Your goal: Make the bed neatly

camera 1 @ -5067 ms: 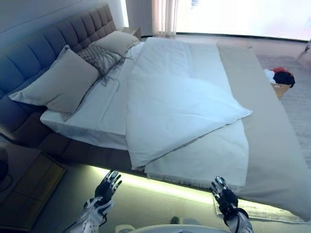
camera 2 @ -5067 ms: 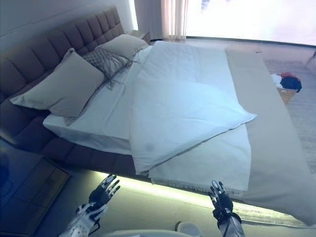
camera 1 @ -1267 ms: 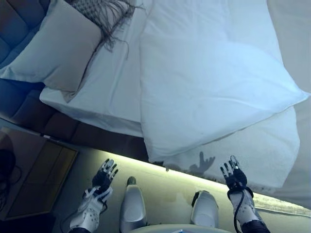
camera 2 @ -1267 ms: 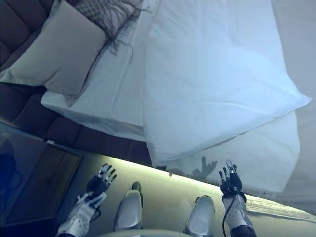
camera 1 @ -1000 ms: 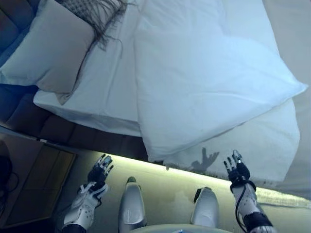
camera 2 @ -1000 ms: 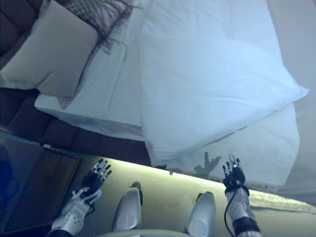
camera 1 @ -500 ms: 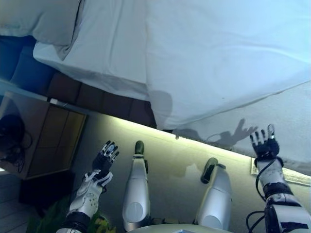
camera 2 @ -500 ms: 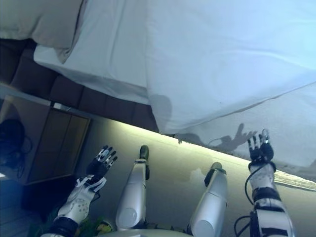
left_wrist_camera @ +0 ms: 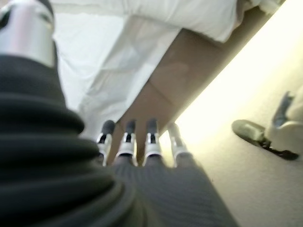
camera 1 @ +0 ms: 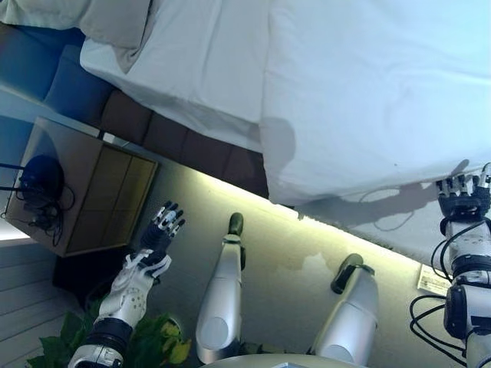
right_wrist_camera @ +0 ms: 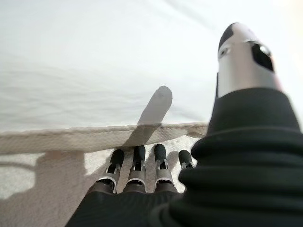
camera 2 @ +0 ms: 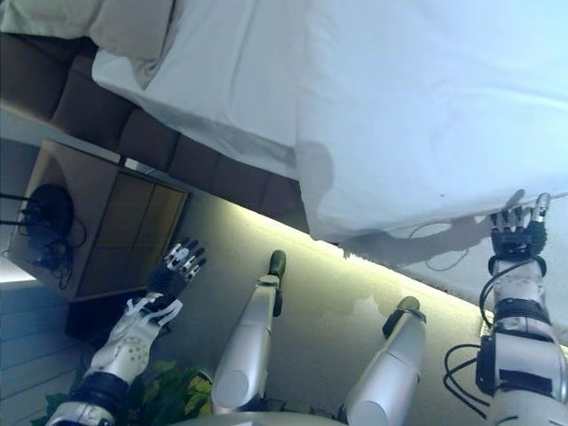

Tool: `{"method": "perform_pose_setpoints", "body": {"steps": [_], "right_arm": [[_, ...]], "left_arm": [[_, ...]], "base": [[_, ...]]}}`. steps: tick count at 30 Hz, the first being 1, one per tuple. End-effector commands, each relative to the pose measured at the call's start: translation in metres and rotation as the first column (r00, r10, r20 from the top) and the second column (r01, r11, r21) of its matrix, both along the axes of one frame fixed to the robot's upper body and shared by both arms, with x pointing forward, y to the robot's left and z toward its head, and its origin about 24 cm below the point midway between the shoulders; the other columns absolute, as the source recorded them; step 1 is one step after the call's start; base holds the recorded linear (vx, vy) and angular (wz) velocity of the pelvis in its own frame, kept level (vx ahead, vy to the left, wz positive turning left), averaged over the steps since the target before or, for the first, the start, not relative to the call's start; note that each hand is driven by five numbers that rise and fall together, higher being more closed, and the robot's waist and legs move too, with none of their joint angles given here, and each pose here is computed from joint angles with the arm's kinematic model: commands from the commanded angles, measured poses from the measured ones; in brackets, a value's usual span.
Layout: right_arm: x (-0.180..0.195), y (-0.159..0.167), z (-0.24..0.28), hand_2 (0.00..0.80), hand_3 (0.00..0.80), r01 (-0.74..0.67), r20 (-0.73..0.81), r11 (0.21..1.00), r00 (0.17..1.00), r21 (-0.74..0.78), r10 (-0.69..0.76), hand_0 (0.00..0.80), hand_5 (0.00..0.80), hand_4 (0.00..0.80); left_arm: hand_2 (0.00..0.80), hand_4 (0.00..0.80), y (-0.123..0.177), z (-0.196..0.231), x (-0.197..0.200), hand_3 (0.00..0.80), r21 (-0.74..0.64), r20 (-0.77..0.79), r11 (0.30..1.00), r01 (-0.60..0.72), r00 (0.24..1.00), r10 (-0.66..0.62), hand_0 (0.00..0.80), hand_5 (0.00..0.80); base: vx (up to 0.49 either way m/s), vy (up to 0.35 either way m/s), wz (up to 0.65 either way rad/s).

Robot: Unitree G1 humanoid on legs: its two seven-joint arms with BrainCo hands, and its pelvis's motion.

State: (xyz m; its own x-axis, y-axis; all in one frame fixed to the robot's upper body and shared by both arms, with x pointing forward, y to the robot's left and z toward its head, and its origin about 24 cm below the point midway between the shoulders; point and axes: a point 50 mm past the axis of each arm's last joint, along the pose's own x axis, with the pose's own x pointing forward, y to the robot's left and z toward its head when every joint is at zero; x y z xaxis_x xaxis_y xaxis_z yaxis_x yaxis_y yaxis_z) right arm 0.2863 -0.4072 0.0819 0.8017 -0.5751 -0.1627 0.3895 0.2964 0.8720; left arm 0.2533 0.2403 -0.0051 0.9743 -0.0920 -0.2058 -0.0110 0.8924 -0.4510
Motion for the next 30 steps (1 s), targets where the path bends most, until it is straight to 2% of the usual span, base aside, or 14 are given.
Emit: {"method": "perform_pose_setpoints", "body": {"steps": [1,6,7,8,9,10,19,26,30], "right_arm": [[-0.008,-0.023,0.028,0.000,0.000,0.090,0.108,0.996,0.990,0.028,-0.092,0.000,0.000,0.000],[-0.005,-0.026,0.046,0.000,0.000,0.087,0.148,0.996,0.985,-0.005,-0.085,0.000,0.000,0.000],[-0.004,-0.027,0.050,0.100,0.100,0.084,0.156,0.996,0.984,-0.017,-0.080,0.100,0.100,0.100],[-0.003,-0.028,0.054,0.521,0.521,0.082,0.163,0.996,0.984,-0.027,-0.077,0.521,0.521,0.521],[-0.002,-0.029,0.061,0.693,0.693,0.082,0.173,0.996,0.982,-0.043,-0.074,0.693,0.693,0.693],[-0.001,-0.030,0.067,0.800,0.800,0.084,0.183,0.995,0.980,-0.057,-0.072,0.800,0.800,0.800],[0.013,-0.026,0.101,0.800,0.800,0.041,0.222,0.991,0.975,-0.129,-0.012,0.800,0.800,0.800],[0.018,-0.009,0.067,0.800,0.800,-0.022,0.122,0.990,0.992,-0.139,0.039,0.800,0.800,0.800],[0.032,0.033,0.028,0.800,0.800,-0.140,0.039,0.973,0.988,-0.183,0.150,0.800,0.800,0.800]], "left_arm": [[0.000,0.000,0.002,0.009,0.005,0.000,-0.014,0.037,1.000,0.022,0.999,-0.021,0.000,0.000],[0.000,0.000,-0.007,0.018,0.008,0.000,-0.022,0.072,0.998,0.066,0.995,-0.065,0.000,0.000],[0.000,0.000,-0.008,0.018,0.008,0.000,-0.023,0.074,0.997,0.072,0.995,-0.070,0.000,0.000],[0.000,0.000,-0.008,0.018,0.008,0.000,-0.026,0.074,0.997,0.073,0.995,-0.071,0.000,0.000],[0.000,0.000,-0.007,0.018,0.008,0.000,-0.028,0.074,0.997,0.072,0.995,-0.069,0.000,0.000],[0.000,0.000,-0.006,0.018,0.008,0.000,-0.030,0.073,0.997,0.069,0.995,-0.067,0.000,0.000],[0.000,0.000,0.000,0.015,0.007,0.000,-0.045,0.062,0.996,0.077,0.995,-0.074,0.000,0.000],[0.000,0.000,-0.009,0.015,0.009,0.000,-0.057,0.072,0.995,0.082,0.994,-0.077,0.000,0.000],[0.000,0.000,-0.023,0.015,0.016,0.000,-0.069,0.069,0.996,0.062,0.996,-0.057,0.000,0.000]], "base": [[0.007,0.001,0.04],[-0.003,0.004,0.09],[-0.008,0.011,0.09],[-0.004,0.015,0.09],[0.005,0.020,0.07],[0.013,0.021,0.06],[0.018,0.031,0.07],[-0.001,0.003,0.01],[0.000,0.000,0.00]]}}
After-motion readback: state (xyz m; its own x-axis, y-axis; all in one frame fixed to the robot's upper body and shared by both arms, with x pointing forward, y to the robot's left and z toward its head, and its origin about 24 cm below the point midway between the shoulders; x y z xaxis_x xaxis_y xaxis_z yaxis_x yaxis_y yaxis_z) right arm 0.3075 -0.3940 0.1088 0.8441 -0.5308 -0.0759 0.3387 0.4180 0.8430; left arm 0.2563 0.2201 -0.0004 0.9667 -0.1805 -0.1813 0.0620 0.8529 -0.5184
